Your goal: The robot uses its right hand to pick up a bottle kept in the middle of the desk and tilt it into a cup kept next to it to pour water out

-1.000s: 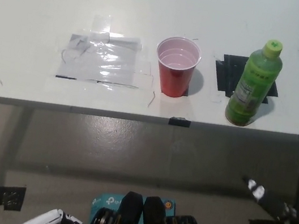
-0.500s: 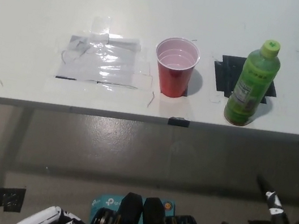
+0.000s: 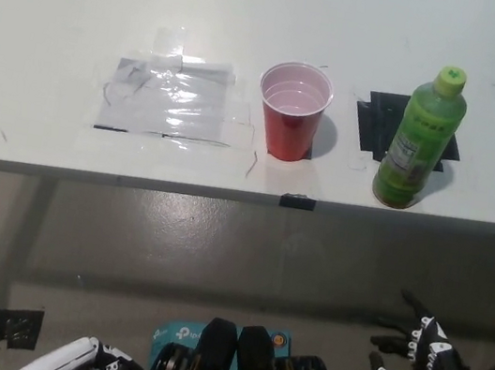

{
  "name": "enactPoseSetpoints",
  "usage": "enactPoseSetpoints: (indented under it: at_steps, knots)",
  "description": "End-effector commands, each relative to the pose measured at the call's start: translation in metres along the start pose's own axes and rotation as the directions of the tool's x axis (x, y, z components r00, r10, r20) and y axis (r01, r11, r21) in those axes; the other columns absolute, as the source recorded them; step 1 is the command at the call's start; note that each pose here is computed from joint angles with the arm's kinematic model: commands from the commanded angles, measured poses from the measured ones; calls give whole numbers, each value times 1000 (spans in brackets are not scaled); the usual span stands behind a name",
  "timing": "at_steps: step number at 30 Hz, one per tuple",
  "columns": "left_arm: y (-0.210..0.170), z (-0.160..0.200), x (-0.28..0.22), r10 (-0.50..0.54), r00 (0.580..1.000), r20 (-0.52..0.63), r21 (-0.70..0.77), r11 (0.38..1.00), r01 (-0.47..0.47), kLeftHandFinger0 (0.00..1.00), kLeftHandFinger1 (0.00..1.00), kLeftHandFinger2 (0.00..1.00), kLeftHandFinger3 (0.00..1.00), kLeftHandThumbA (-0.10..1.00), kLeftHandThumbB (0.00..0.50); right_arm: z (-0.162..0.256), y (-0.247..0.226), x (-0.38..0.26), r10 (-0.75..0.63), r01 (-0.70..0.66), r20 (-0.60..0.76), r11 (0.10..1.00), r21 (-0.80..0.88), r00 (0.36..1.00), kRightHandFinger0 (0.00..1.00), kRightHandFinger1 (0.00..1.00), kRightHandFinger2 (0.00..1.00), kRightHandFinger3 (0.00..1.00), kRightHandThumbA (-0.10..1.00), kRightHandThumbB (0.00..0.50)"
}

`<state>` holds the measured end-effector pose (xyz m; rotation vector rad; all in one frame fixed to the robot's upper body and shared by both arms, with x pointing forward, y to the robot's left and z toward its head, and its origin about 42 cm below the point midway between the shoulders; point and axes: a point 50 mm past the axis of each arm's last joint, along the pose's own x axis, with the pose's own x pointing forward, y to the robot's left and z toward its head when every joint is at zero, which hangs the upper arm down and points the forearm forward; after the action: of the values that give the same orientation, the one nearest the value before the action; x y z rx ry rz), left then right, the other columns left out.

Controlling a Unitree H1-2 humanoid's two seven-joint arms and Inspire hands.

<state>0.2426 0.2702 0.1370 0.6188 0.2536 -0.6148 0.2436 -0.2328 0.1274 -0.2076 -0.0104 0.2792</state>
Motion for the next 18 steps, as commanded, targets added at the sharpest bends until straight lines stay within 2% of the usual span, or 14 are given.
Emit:
enactPoseSetpoints:
  at_steps: [1, 3, 4, 6, 9, 10, 11, 14, 15, 17, 18]
  knots:
    - [1, 9, -6, 14, 999, 52, 32, 999, -16, 749, 717, 764, 932, 989, 412, 9, -3, 0, 38, -38, 18, 999, 2, 999, 632, 608, 752, 1000, 522, 42]
    - [2, 10, -6, 17, 998, 52, 25, 1000, -19, 755, 716, 760, 931, 978, 418, 10, -4, 0, 38, -38, 14, 999, -5, 999, 633, 610, 759, 1000, 517, 38]
    - [2, 9, -6, 16, 998, 57, 36, 999, -18, 756, 716, 759, 933, 985, 401, 11, -4, 0, 37, -37, 6, 999, -16, 999, 628, 605, 792, 1000, 520, 43]
    - [2, 11, -6, 10, 999, 47, 37, 999, -12, 763, 723, 764, 944, 988, 401, 11, -4, -2, 32, -32, -5, 999, -26, 999, 641, 619, 821, 1000, 521, 48]
    - [2, 12, -7, 8, 998, 56, 45, 999, -10, 758, 728, 773, 959, 992, 388, 12, -5, -2, 28, -28, -5, 998, -52, 1000, 625, 604, 805, 1000, 505, 44]
    - [2, 11, -6, 7, 999, 53, 51, 999, -10, 756, 728, 776, 962, 1000, 410, 13, -4, -2, 28, -29, -7, 998, -47, 1000, 627, 612, 806, 1000, 494, 44]
    - [2, 11, -6, 8, 999, 49, 42, 999, -10, 760, 731, 780, 965, 1000, 417, 12, -4, -2, 30, -30, -12, 999, -40, 999, 625, 607, 800, 1000, 500, 62]
    - [1, 12, -6, 8, 999, 51, 48, 999, -11, 778, 731, 782, 960, 1000, 407, 11, -4, -2, 41, -41, -11, 998, -43, 999, 626, 607, 809, 1000, 518, 66]
    - [1, 11, -6, 4, 998, 55, 42, 999, -6, 779, 733, 784, 962, 994, 388, 11, -4, -2, 45, -45, -11, 998, -42, 999, 627, 608, 816, 1000, 518, 69]
    - [1, 11, -6, 3, 999, 51, 34, 999, -5, 783, 743, 792, 970, 981, 391, 12, -4, -3, 53, -53, -14, 998, -30, 999, 637, 622, 826, 1000, 510, 72]
    - [1, 10, -6, 5, 999, 52, 33, 999, -7, 782, 746, 794, 973, 984, 398, 11, -4, -2, 54, -54, -12, 998, -37, 998, 632, 618, 817, 1000, 519, 94]
